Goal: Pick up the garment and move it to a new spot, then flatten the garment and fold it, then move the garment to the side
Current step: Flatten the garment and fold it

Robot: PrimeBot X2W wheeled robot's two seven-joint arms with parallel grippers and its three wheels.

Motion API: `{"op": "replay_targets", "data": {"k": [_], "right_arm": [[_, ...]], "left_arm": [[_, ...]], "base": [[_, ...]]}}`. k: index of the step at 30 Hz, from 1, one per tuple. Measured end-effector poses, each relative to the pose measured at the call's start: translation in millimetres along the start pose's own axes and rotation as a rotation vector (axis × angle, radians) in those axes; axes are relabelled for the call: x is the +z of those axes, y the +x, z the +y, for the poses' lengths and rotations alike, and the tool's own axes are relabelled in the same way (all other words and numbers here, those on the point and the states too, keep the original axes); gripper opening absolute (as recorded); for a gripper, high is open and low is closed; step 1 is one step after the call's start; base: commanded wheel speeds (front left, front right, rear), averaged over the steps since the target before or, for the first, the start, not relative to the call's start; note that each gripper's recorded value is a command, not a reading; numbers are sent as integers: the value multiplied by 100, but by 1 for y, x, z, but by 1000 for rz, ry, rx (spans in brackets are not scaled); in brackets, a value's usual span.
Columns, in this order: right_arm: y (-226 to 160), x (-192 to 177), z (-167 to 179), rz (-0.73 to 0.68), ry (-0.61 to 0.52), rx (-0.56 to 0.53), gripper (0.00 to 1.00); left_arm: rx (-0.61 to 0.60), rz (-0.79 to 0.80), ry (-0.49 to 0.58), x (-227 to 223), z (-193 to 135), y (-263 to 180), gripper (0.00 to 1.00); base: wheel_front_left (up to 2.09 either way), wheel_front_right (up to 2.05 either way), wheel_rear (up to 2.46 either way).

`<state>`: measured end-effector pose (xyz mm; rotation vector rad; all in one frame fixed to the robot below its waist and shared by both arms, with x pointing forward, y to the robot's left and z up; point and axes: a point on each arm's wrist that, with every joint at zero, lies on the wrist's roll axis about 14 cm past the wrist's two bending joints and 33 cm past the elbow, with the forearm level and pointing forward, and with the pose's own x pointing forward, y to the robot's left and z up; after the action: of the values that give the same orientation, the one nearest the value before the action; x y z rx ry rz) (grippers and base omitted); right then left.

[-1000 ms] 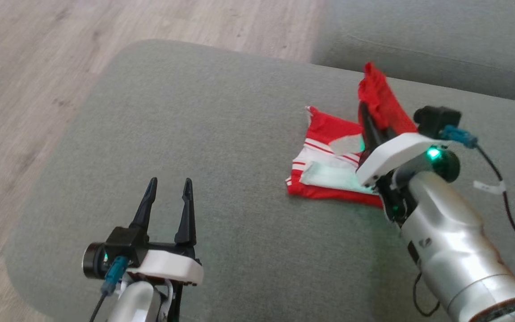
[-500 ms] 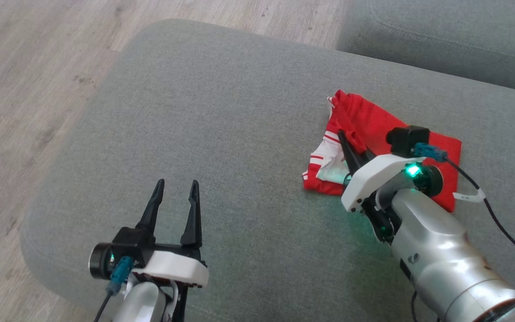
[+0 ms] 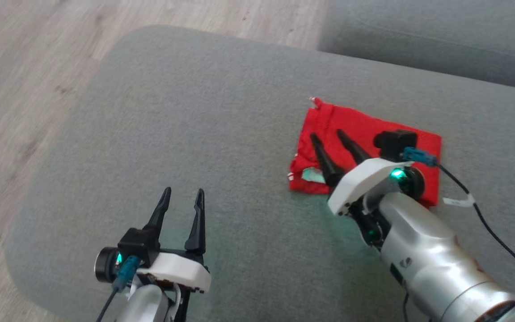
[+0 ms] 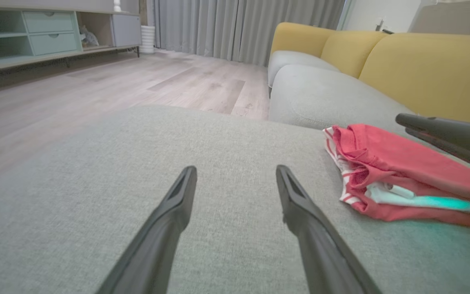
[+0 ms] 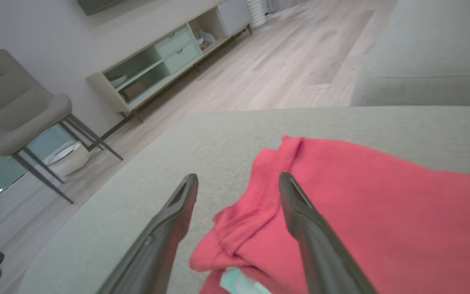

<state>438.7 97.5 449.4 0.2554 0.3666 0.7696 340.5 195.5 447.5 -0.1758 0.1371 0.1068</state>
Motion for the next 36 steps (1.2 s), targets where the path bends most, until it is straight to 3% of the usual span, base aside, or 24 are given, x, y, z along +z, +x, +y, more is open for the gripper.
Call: {"op": "replay_targets", "data": {"k": [3,7,11,18,23,36], "right_arm": [[-9,13,-26,-35,-17,-84,100],[-27,67,-59,-177,-98,-177,100],[-68,105,-93,-321,-188,-290,100],[-158,64,-128,-347,-241,-507,100],[-197,64,-130,-408,-257,-583,100],[-237,28,-129,-412,-127,-649,100]], "left_arm": [[-14,-15,-7,5,-5,3,100],[-36,-73,-16,24,-14,11,100],[-64,-124,-26,40,-24,16,100],[-106,-135,-31,42,-40,18,100],[-133,-116,-27,35,-48,20,100],[-143,-60,-14,14,-47,13,100]], "base": [[0,0,0],[0,0,0],[0,0,0],[0,0,0],[0,0,0],[0,0,0]]}}
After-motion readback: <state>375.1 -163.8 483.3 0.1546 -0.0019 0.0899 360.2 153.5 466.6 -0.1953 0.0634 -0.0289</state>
